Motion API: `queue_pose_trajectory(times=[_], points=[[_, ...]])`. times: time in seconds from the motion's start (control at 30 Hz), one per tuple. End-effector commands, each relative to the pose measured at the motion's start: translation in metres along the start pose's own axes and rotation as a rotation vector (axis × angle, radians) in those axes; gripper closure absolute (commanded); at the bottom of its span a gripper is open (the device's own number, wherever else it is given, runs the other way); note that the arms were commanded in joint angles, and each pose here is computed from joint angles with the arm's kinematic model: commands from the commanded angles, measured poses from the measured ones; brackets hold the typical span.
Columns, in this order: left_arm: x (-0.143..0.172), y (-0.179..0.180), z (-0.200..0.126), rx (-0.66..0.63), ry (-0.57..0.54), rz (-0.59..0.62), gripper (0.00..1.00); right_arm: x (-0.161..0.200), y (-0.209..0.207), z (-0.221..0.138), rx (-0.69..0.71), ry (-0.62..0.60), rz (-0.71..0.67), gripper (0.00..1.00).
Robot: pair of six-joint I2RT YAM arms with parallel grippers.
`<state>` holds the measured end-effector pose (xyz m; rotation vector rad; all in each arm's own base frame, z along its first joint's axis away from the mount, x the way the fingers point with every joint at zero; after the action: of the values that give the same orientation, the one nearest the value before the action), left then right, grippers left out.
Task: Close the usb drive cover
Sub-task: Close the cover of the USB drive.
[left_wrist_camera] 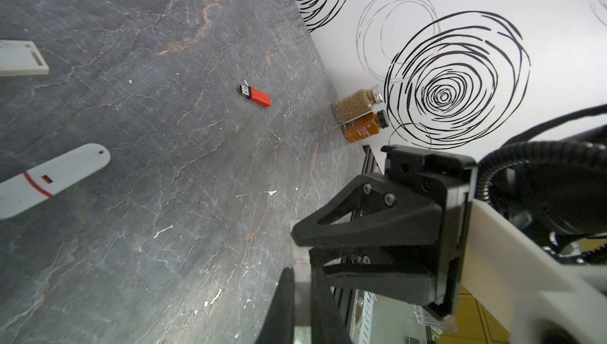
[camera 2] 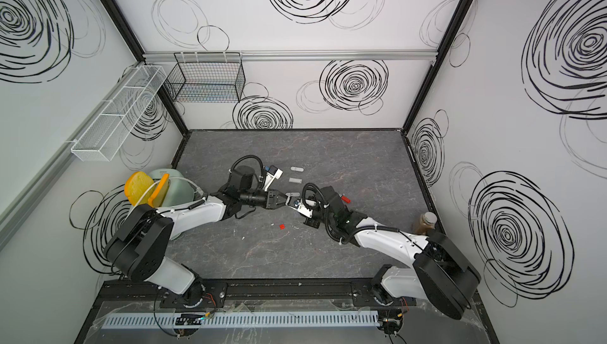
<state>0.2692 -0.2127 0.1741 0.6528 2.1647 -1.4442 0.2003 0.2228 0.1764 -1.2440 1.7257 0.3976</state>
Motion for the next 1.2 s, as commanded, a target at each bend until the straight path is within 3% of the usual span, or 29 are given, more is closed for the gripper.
queue_pose_trajectory(times=[0.0, 0.2, 0.67, 0.93, 1.17], points=[[-0.007, -0.006, 0.001, 0.015, -0.016, 0.04, 1.0, -0.025, 0.001, -0.006, 0.004, -0.157, 0.043, 1.0], [-0.006, -0.008, 0.002, 0.014, -0.017, 0.046, 1.0, -0.043, 0.007, -0.001, 0.016, -0.232, 0.054, 1.0], [-0.002, -0.007, 0.003, 0.009, -0.015, 0.051, 1.0, -0.085, 0.011, 0.0, 0.07, -0.351, -0.085, 1.0], [-0.001, -0.009, 0.005, 0.017, -0.01, 0.056, 1.0, -0.097, -0.014, -0.013, 0.083, -0.455, 0.016, 1.0], [0.0, -0.009, 0.007, 0.023, -0.005, 0.05, 1.0, -0.101, 0.022, -0.011, 0.062, -0.515, -0.179, 1.0]])
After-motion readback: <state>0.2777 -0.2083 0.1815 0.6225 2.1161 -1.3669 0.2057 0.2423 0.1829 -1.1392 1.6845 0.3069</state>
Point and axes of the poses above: each gripper's point midway between its finger pads, its own z axis out along the fingers, its own y axis along the line the jaws close on, x = y × z, the point moved 9 cm from there along -z, back along the fingers, and after that the axes turned 8 degrees about z, right-handed, at the moved point
